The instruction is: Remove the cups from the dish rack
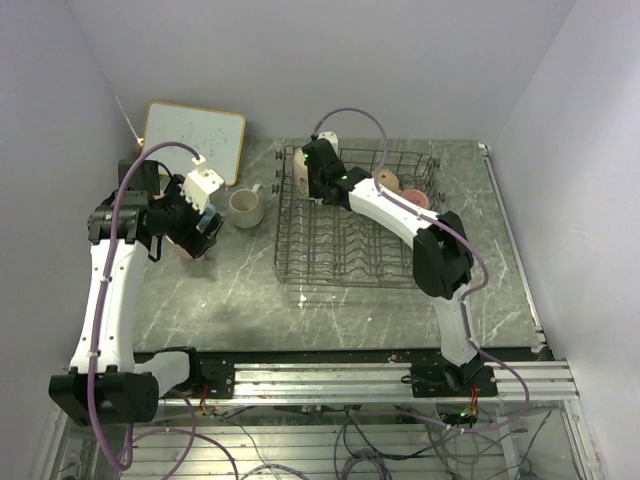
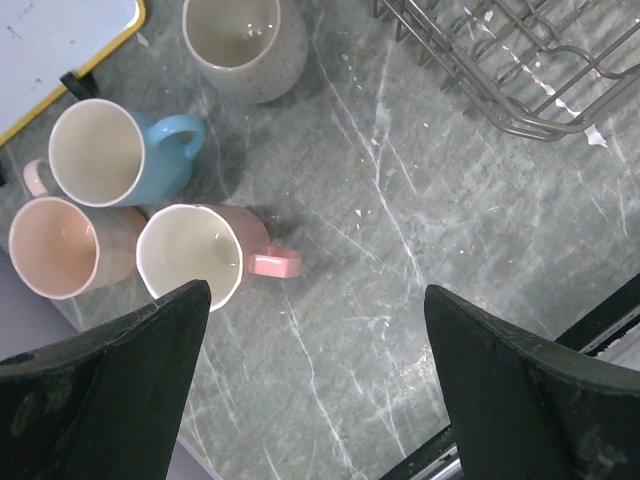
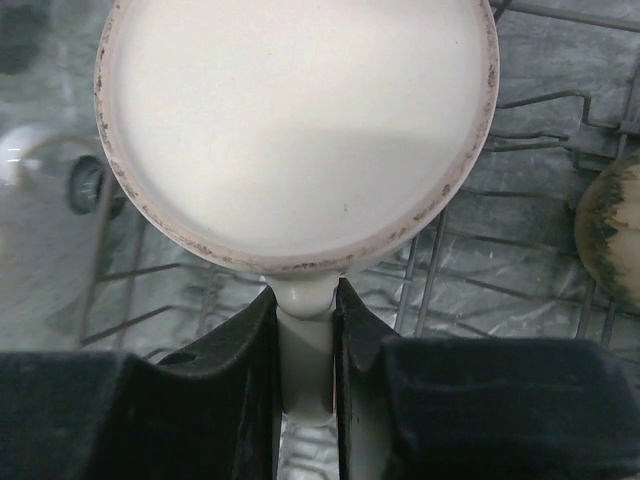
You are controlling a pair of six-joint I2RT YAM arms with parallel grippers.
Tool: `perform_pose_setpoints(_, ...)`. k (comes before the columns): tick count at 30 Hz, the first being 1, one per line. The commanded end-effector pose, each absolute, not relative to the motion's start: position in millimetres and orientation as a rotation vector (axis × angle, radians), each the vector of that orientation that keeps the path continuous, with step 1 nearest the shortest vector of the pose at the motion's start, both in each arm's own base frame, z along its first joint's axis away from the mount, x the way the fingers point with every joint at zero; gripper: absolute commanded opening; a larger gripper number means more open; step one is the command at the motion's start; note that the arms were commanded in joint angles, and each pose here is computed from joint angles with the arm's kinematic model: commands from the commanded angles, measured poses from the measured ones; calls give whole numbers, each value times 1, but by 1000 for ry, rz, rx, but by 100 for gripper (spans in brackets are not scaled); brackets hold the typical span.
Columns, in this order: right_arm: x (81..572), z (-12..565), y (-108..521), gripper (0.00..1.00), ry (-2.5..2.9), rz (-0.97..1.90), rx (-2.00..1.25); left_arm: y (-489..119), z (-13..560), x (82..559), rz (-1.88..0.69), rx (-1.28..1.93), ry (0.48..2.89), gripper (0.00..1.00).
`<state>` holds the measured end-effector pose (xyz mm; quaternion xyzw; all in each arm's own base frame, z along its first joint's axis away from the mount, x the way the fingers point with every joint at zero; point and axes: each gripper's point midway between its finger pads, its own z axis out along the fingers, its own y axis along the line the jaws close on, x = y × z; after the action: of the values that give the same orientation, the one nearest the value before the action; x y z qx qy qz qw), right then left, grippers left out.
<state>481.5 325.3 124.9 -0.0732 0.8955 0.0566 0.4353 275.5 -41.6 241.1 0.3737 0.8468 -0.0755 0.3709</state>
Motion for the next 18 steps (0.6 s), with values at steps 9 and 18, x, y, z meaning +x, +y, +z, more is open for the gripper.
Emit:
perform_pose_setpoints(9, 444, 265, 339, 0, 2041, 676, 38, -54, 257, 286, -148, 1018, 1930, 98)
perform_pose_setpoints(18, 367, 311, 362, 0, 2042, 1221, 25, -77, 272, 283, -131, 1207, 1617, 100)
